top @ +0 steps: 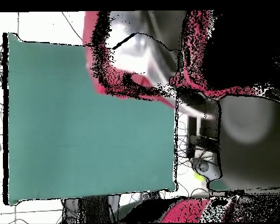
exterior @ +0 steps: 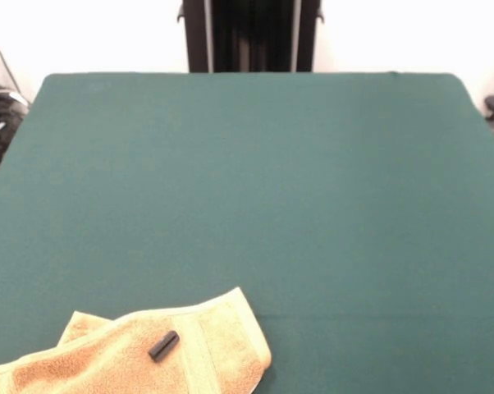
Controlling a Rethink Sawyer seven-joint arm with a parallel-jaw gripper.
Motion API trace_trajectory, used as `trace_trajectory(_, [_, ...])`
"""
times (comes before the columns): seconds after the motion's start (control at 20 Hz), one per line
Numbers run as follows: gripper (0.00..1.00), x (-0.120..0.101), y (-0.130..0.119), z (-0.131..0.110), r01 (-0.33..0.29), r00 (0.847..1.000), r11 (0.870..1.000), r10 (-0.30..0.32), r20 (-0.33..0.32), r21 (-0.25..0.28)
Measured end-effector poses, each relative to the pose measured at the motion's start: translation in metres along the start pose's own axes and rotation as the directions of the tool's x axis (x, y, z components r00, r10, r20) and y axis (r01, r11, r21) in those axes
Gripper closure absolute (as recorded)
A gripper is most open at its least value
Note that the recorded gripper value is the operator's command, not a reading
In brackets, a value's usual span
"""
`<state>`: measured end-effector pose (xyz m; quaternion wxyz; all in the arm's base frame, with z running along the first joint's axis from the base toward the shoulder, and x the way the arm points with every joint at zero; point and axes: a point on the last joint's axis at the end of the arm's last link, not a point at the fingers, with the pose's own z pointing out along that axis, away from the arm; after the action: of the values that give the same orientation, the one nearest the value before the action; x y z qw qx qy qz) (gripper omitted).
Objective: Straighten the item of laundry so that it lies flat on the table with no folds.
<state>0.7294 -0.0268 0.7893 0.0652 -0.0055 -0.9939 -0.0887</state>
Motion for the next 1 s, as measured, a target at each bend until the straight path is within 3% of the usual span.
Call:
trace_trajectory(0.4, [1.00,0.0001,-0.0004,0.0001,-0.014,1.000,1.000,0.014,-0.001,0.009])
trace_trajectory(1.0, [1.00,0.0041,-0.0073,-0.0016,-0.101,0.995,0.993,0.101,0.004,0.063])
